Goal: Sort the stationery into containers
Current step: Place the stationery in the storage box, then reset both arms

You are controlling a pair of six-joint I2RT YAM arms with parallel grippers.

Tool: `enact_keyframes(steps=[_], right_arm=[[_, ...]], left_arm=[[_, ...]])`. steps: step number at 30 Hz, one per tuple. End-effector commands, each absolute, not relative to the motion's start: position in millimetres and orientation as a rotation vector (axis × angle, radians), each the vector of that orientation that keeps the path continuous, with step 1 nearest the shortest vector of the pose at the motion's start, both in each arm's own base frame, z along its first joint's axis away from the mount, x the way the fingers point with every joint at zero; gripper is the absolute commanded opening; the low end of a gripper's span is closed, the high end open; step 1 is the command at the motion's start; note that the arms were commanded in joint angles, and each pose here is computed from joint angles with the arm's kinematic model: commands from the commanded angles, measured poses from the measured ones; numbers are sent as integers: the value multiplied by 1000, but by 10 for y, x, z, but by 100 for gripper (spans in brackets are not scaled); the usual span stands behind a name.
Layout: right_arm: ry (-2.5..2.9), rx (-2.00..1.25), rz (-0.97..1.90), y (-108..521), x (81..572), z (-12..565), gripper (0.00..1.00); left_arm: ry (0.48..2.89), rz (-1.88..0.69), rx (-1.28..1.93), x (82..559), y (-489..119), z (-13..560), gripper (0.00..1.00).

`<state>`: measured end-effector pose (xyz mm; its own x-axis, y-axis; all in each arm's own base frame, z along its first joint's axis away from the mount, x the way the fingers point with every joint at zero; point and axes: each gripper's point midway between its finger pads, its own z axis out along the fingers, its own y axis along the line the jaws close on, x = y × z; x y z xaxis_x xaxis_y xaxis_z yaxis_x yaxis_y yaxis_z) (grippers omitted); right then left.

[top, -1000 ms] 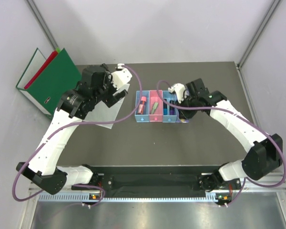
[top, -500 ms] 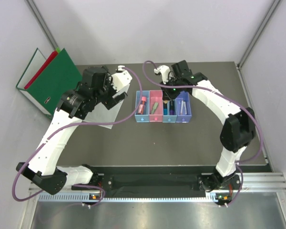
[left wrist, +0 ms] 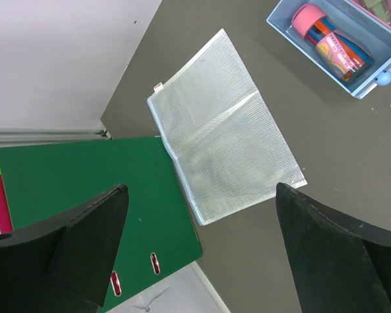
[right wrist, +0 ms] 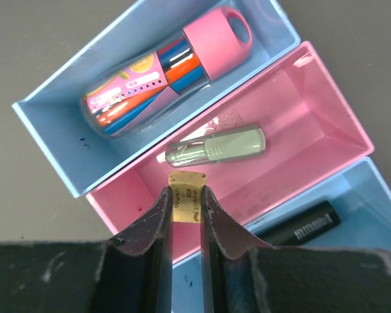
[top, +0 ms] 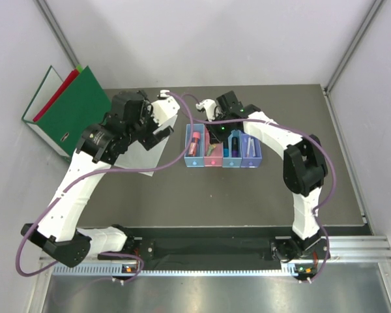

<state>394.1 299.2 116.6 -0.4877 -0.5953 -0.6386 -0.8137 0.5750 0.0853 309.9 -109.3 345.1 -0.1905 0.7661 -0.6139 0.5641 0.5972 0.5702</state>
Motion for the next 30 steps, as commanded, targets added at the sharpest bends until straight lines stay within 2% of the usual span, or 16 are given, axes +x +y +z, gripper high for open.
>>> enact_keyframes(steps=[1, 6, 7, 10, 18, 20, 21, 22, 24, 28, 30], right_arm=[[2173, -1106, 533, 3168, 4057, 1331, 12], [2176, -1119, 520, 3165, 4008, 1302, 30], [2173, -1118, 517, 3163, 4000, 1319, 36], [2167, -1118, 513, 3153, 3970, 1364, 45], [2123, -1095, 426, 3008, 3975, 1684, 58], [2071, -1054, 375, 2905, 3985, 2001, 69], [2053, -1024, 310, 2799, 4037, 2136, 80], [2005, -997, 271, 2706, 4010, 2413, 99], [1936, -970, 154, 2515, 4034, 2786, 99], [1857, -908, -11, 2025, 3770, 3536, 100], [1852, -879, -111, 1779, 3670, 3629, 99]], left_arm=[[1834, 256, 1059, 3071, -1110, 3558, 99], [1832, 251, 1060, 3077, -1123, 3550, 99], [1834, 253, 1062, 3077, -1117, 3534, 99], [1834, 249, 1059, 3076, -1120, 3519, 99], [1853, 232, 1035, 3059, -1125, 3480, 99], [1855, 234, 1014, 3052, -1108, 3498, 99], [1853, 232, 1000, 3041, -1099, 3518, 99], [1852, 242, 980, 3048, -1076, 3547, 99], [1843, 246, 951, 3031, -1047, 3598, 99], [1836, 261, 860, 3002, -963, 3710, 99], [1849, 261, 803, 2967, -907, 3735, 99]])
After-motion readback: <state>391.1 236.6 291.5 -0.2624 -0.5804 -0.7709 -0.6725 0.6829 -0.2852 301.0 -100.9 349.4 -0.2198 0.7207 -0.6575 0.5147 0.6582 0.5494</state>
